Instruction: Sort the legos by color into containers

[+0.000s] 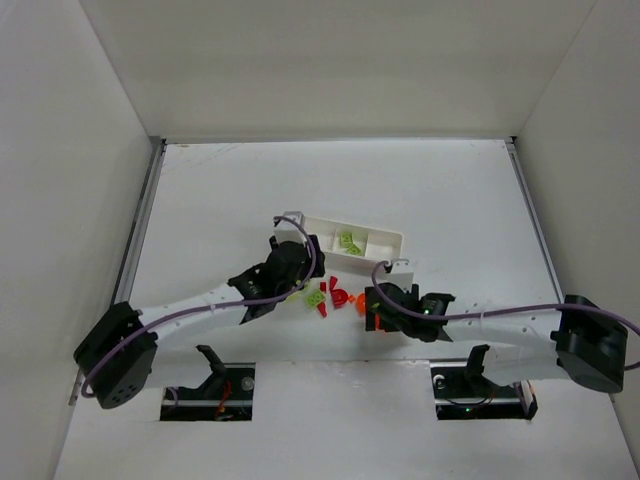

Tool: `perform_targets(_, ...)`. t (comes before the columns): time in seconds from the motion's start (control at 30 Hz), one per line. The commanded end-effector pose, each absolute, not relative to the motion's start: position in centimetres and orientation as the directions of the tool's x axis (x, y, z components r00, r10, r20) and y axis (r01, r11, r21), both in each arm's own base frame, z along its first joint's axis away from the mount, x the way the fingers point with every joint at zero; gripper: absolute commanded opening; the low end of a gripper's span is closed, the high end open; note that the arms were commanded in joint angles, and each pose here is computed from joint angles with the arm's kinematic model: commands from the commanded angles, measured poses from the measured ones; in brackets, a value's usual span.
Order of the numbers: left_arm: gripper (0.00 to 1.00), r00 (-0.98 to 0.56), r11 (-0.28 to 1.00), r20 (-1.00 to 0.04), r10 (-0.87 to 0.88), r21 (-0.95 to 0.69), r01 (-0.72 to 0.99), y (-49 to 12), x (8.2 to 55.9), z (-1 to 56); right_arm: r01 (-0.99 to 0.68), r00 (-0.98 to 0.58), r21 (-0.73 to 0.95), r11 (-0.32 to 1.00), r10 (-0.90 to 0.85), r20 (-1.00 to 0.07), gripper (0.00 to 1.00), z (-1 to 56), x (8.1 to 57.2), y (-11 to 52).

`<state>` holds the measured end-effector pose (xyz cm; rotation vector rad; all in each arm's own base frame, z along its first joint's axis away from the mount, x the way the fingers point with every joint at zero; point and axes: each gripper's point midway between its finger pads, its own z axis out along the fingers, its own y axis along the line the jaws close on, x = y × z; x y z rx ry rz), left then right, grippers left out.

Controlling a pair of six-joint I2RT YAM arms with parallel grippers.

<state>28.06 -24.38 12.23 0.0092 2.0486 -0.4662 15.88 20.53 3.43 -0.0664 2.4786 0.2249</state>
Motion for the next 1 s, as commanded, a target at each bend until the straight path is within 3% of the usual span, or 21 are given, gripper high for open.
perform_targets(0.0, 0.55, -0.515, 0.939, -0.835, -0.192, -0.309, 0.150, -21.9, 26.0, 11.1, -0.110, -0.801, 0.178, 0.978, 0.018, -0.599, 0.82, 4.1, 15.9, 22.0)
perform_targets(0.17, 0.58, -0.553, 0.954, -0.817, -0.162, -0.273, 0.124, -19.6, 23.0, 9.4, -0.126, -0.810, 0.174, 0.977, 0.000, -0.587, 0.68, 3.4, 15.9, 22.8)
perform_targets(0.37, 0.59, -0.594, 0.951, -0.791, -0.145, -0.277, 0.137, -19.0, 20.3, 8.2, -0.121, -0.794, 0.156, 0.980, -0.001, -0.609, 0.36, 4.0, 16.4, 22.5)
perform_targets(0.6, 0.59, -0.606, 0.952, -0.785, -0.128, -0.269, 0.147, -19.1, 19.0, 7.5, -0.176, -0.749, 0.220, 0.959, 0.015, -0.662, 0.34, 8.9, 16.5, 23.0)
perform_targets(0.97, 0.55, -0.612, 0.949, -0.782, -0.115, -0.268, 0.164, -21.2, 18.1, 7.2, -0.074, -0.505, 0.254, 0.964, 0.184, -0.843, 0.35, 17.0, 31.7, 20.7)
